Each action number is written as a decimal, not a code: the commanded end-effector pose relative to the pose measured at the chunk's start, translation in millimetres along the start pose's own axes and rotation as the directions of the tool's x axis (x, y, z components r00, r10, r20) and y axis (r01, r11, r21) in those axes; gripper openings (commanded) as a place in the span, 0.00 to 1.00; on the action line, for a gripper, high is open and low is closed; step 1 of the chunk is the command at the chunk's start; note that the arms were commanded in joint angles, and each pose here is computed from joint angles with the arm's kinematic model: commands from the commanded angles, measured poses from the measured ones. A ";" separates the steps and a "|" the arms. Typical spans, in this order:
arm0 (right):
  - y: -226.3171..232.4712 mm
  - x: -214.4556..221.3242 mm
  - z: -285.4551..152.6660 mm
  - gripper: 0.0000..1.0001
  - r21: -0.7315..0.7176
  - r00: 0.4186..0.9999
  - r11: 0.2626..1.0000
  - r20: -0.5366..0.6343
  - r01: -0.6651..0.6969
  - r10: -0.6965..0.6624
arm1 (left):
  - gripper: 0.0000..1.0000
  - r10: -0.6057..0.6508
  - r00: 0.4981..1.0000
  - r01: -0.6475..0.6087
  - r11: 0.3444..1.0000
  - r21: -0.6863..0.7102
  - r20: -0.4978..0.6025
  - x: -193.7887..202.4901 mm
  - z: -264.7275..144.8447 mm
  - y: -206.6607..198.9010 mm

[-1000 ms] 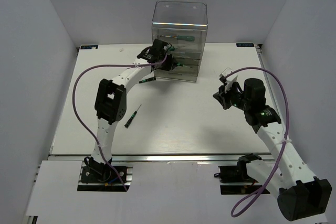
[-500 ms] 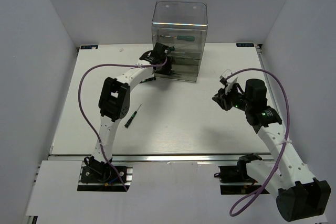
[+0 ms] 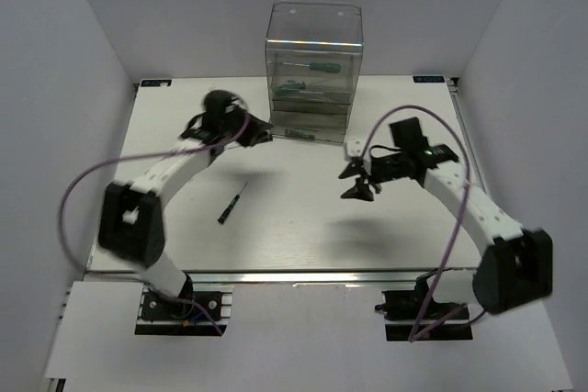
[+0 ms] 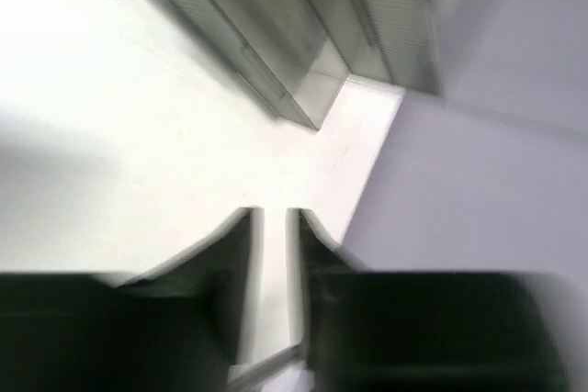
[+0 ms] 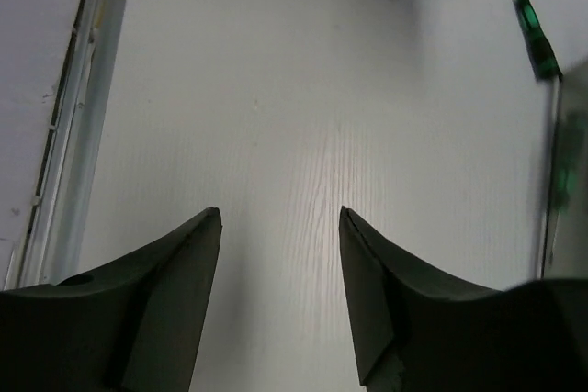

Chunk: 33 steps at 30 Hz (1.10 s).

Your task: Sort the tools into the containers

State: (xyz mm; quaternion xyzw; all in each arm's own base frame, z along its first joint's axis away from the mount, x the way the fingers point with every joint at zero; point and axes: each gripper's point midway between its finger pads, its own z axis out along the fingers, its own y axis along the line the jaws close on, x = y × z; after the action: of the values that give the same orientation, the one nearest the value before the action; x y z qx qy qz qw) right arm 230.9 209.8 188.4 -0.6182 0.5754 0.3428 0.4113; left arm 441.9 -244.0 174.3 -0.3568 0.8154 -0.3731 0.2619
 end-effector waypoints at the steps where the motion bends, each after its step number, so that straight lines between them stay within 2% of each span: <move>1: 19.4 -12.2 41.7 0.61 -0.250 0.961 0.928 0.034 0.276 -0.276 | 0.43 0.228 0.970 -0.239 0.954 0.182 0.081 -31.3 -87.5 31.6; 2: 9.4 -5.6 58.5 0.63 -0.281 0.950 0.915 -0.029 0.290 -0.310 | 0.53 0.231 0.968 -0.244 0.957 0.158 0.097 -37.0 -102.3 47.9; 3: 16.3 -14.5 81.7 0.66 -0.315 0.932 0.888 -0.025 0.336 -0.362 | 0.64 0.275 0.952 -0.290 0.952 0.101 0.135 -45.5 -133.5 67.0; 5: 8.2 -1.0 111.1 0.72 -0.342 0.896 0.860 -0.098 0.379 -0.434 | 0.71 0.356 0.913 -0.360 0.933 -0.015 0.201 -54.9 -159.2 87.3; 6: 7.3 -17.6 132.7 0.73 -0.341 0.857 0.819 -0.068 0.461 -0.511 | 0.73 0.429 0.876 -0.424 0.903 -0.073 0.219 -58.0 -172.6 94.3; 8: 4.3 -4.5 163.9 0.74 -0.393 0.829 0.786 -0.095 0.478 -0.551 | 0.78 0.471 0.837 -0.433 0.881 -0.189 0.279 -65.5 -205.8 106.5; 9: -2.3 -31.6 180.0 0.74 -0.381 0.800 0.754 -0.058 0.535 -0.597 | 0.78 0.474 0.838 -0.419 0.877 -0.237 0.270 -63.2 -215.2 117.3; 10: -1.9 -31.5 190.1 0.73 -0.409 0.798 0.745 -0.066 0.527 -0.600 | 0.80 0.482 0.822 -0.414 0.871 -0.263 0.302 -66.6 -227.2 118.4; 11: -2.0 -15.2 210.6 0.72 -0.455 0.802 0.740 -0.090 0.495 -0.591 | 0.80 0.493 0.807 -0.405 0.863 -0.303 0.326 -72.6 -235.9 121.0; 12: -8.9 -43.7 225.4 0.70 -0.433 0.777 0.716 -0.053 0.548 -0.627 | 0.80 0.494 0.812 -0.391 0.856 -0.337 0.312 -70.6 -240.6 129.6; 14: -10.2 -26.1 255.2 0.68 -0.478 0.776 0.708 -0.080 0.520 -0.625 | 0.80 0.499 0.803 -0.371 0.846 -0.382 0.326 -73.3 -250.4 136.9; 16: -12.3 -49.9 276.7 0.66 -0.469 0.748 0.677 -0.051 0.567 -0.661 | 0.80 0.500 0.804 -0.355 0.837 -0.416 0.321 -72.3 -256.9 145.1; 17: -9.9 -33.5 294.1 0.66 -0.500 0.747 0.667 -0.059 0.552 -0.662 | 0.80 0.504 0.794 -0.344 0.833 -0.433 0.339 -74.8 -263.1 146.8; 19: -8.6 -51.2 310.9 0.65 -0.489 0.723 0.640 -0.027 0.593 -0.690 | 0.81 0.508 0.788 -0.330 0.826 -0.457 0.348 -75.3 -272.3 150.9; 20: -3.1 -38.6 320.5 0.65 -0.517 0.719 0.625 -0.026 0.585 -0.695 | 0.81 0.510 0.782 -0.327 0.826 -0.459 0.359 -75.0 -277.4 150.6; 25: 14.3 -22.0 338.5 0.65 -0.545 0.684 0.578 -0.010 0.608 -0.730 | 0.81 0.515 0.760 -0.293 0.817 -0.497 0.397 -77.6 -296.7 156.3; 33: 15.5 1.8 354.2 0.59 -0.568 0.698 0.601 -0.062 0.563 -0.713 | 0.83 0.514 0.766 -0.289 0.811 -0.508 0.386 -69.8 -300.9 168.5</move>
State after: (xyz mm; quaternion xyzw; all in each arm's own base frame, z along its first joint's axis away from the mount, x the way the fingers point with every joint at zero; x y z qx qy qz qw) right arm 224.3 530.2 40.2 -0.9094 0.2444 0.2265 0.2491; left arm 217.4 11.5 228.7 -0.3012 0.8331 -0.0283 0.4630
